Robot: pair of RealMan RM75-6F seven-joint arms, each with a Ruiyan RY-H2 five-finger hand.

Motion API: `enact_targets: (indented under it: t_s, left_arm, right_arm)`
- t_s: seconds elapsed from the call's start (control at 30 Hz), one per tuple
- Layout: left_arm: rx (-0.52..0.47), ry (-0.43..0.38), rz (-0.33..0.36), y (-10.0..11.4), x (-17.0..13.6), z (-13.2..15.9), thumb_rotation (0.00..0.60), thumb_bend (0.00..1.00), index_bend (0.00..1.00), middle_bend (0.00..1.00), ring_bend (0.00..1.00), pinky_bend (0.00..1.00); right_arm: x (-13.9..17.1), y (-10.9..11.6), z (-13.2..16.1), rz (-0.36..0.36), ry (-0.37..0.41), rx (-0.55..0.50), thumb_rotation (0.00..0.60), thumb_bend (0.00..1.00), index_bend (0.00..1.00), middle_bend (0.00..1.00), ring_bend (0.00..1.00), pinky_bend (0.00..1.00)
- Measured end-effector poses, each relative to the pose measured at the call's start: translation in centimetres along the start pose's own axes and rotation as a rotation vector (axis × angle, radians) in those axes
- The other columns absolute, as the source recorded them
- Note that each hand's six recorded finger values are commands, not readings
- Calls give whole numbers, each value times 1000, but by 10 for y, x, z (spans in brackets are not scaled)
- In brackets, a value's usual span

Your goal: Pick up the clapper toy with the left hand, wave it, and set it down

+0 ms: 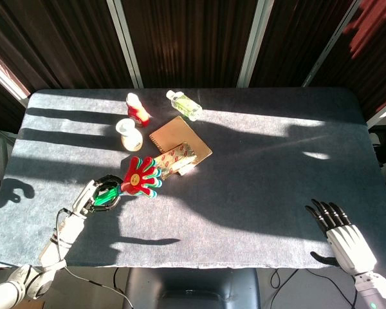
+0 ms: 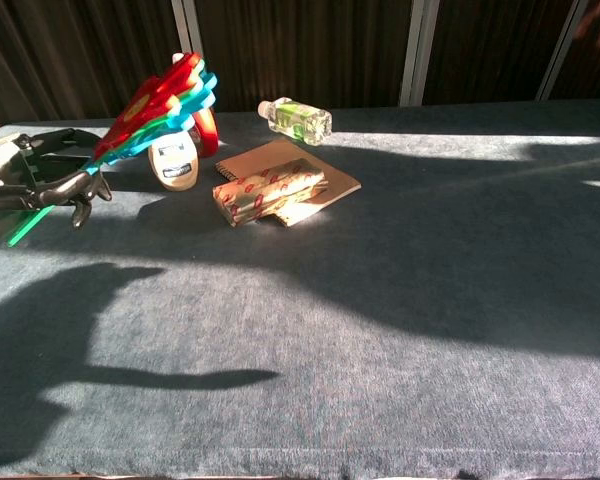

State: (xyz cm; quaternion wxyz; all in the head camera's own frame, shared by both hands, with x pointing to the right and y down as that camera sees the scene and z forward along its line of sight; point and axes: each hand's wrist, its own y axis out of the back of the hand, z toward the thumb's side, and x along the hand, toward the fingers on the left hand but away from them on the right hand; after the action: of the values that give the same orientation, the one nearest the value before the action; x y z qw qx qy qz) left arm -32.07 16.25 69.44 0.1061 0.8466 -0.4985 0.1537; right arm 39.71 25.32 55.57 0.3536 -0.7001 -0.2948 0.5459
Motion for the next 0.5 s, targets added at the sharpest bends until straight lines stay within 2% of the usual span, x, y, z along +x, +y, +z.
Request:
enact_targets:
  t_s: [0.13,0.27,0.33,0.4,0.47,0.5]
  left_arm:
    - [-320,-53,23,13,-3,18,600,685,792,740,449,663]
    - [-595,-115,22,27,-7,36,600,686,792,742,450,669]
    - [-677,-138,15,33,-9,43,600,688,792,746,459,681]
    - [-705,-144,-2,34,-11,47,600,694,792,751,471,696]
    - [-680,-126,-28,33,-11,46,600,708,792,754,474,700]
    - [-637,-98,-51,30,-12,43,600,716,792,755,475,701]
  right_arm:
    - [0,1,-1,-4,-5,0,600,140,0,0,0,0]
    - [0,1,-1,-6,-8,0,600,140,0,0,0,0]
    - [0,1,-1,-6,-9,0,600,140,0,0,0,0]
    - [-1,1,-1,-5,-9,1,600,141,0,0,0,0]
    - [0,1,-1,-3,-9,0,600,140,0,0,0,0]
    - [0,1,0,-4,-10,0,600,140,0,0,0,0]
